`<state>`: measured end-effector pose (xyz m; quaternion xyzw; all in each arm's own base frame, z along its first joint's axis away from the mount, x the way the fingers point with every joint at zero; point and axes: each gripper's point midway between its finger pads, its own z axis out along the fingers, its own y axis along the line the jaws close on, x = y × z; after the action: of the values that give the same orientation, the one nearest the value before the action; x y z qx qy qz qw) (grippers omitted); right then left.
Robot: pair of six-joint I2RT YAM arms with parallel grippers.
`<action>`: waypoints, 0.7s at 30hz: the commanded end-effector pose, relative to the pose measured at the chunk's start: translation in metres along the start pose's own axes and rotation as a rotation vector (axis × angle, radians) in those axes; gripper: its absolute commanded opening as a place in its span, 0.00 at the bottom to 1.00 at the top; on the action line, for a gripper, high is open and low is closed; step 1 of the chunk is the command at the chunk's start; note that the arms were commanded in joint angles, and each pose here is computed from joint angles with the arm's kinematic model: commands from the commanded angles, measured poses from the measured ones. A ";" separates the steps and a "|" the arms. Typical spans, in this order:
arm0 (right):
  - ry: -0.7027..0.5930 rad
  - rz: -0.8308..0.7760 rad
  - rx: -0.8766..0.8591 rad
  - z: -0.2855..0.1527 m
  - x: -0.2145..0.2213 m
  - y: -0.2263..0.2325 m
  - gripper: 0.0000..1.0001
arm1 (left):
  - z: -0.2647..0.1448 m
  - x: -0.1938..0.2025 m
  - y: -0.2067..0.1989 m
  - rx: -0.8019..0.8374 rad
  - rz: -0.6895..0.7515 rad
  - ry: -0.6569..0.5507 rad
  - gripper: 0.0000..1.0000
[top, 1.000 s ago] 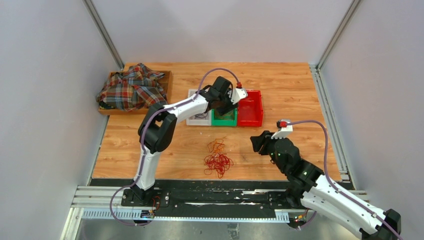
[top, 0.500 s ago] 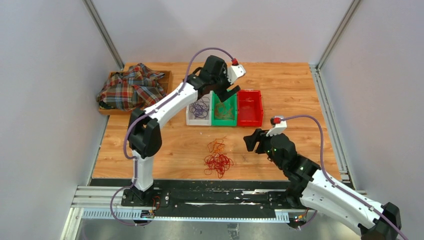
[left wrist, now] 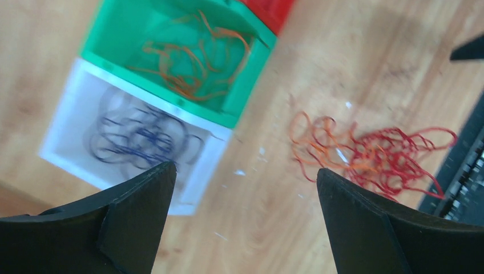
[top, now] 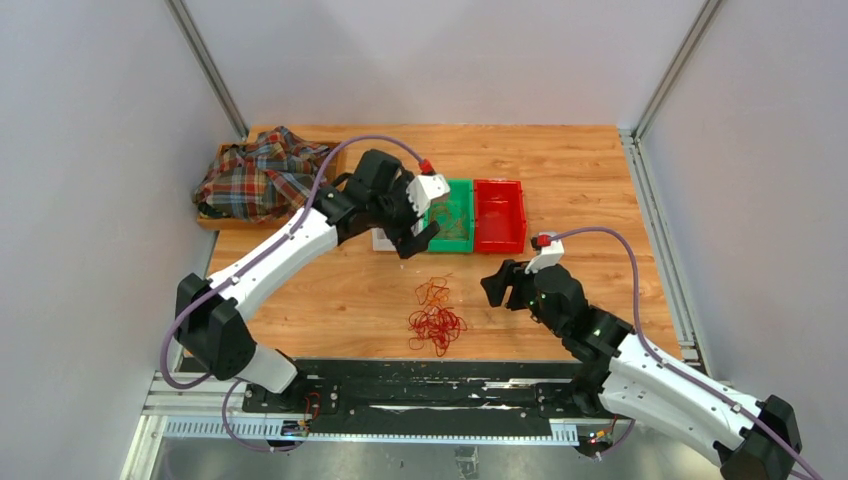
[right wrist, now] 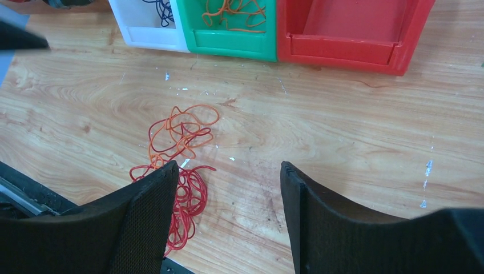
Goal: Untangle the cables
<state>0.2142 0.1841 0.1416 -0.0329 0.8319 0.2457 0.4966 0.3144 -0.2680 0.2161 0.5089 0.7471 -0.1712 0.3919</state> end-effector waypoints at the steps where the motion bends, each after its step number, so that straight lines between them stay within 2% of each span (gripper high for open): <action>1: -0.026 0.023 -0.009 -0.004 -0.013 0.003 0.65 | 0.011 0.050 -0.039 0.126 -0.130 0.102 0.99; 7: -0.031 0.050 0.010 -0.007 -0.013 -0.001 0.62 | 0.040 0.080 -0.071 0.177 -0.238 0.163 0.97; 14: -0.043 0.066 0.020 -0.010 -0.016 -0.003 0.56 | 0.074 0.081 -0.080 0.137 -0.312 0.135 0.95; 21: -0.045 0.058 0.032 -0.012 -0.019 -0.004 0.53 | 0.094 0.096 -0.080 0.114 -0.383 0.179 0.81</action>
<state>0.2091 0.1794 0.1464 -0.0137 0.8300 0.2565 0.4951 0.2540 -0.2941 0.0759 0.4194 0.8435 -0.2352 0.2395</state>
